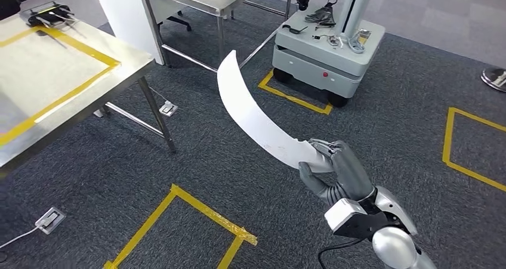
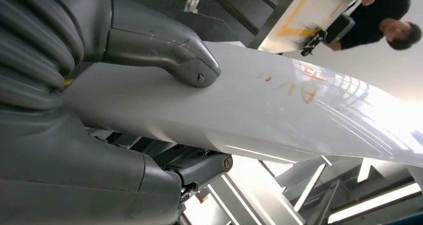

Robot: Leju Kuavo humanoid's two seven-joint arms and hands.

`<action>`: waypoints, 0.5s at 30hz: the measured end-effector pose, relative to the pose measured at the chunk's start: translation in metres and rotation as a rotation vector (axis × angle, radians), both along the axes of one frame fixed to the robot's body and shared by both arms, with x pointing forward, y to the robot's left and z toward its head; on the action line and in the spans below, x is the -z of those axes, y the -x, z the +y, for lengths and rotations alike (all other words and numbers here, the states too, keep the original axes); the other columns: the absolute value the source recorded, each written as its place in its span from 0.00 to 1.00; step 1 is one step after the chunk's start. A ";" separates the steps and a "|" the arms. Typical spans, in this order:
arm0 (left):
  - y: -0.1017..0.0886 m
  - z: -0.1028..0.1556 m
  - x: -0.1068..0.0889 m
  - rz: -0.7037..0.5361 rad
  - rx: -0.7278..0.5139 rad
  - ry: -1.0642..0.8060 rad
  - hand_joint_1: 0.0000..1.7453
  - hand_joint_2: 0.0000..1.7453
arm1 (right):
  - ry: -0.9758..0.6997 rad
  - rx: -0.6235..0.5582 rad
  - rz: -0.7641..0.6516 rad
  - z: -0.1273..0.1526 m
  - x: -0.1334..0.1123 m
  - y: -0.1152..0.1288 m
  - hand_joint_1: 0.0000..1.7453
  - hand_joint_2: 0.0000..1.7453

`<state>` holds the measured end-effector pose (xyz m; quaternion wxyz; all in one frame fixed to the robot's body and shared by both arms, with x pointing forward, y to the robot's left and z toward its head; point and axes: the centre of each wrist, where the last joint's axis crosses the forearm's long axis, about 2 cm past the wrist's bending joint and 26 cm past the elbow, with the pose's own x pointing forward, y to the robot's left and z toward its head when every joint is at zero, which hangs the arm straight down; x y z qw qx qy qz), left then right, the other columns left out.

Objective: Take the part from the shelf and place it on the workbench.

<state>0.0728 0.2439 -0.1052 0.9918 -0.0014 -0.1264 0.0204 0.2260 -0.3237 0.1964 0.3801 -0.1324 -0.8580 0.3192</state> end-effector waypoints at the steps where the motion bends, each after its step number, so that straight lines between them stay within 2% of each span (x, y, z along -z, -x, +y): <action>1: 0.002 0.000 0.000 0.004 -0.011 -0.005 0.00 1.00 | 0.003 0.005 0.008 0.000 0.002 0.002 1.00 1.00; 5: 0.011 0.003 0.002 0.057 -0.054 -0.025 0.00 1.00 | 0.001 0.003 0.021 0.000 0.004 0.004 1.00 1.00; 9: 0.018 0.009 0.003 0.101 -0.026 -0.033 0.00 1.00 | 0.024 0.005 0.012 0.001 -0.001 -0.002 1.00 1.00; 15: 0.023 0.024 0.005 0.078 -0.044 -0.058 0.00 1.00 | -0.013 -0.012 0.007 -0.008 -0.006 -0.008 1.00 1.00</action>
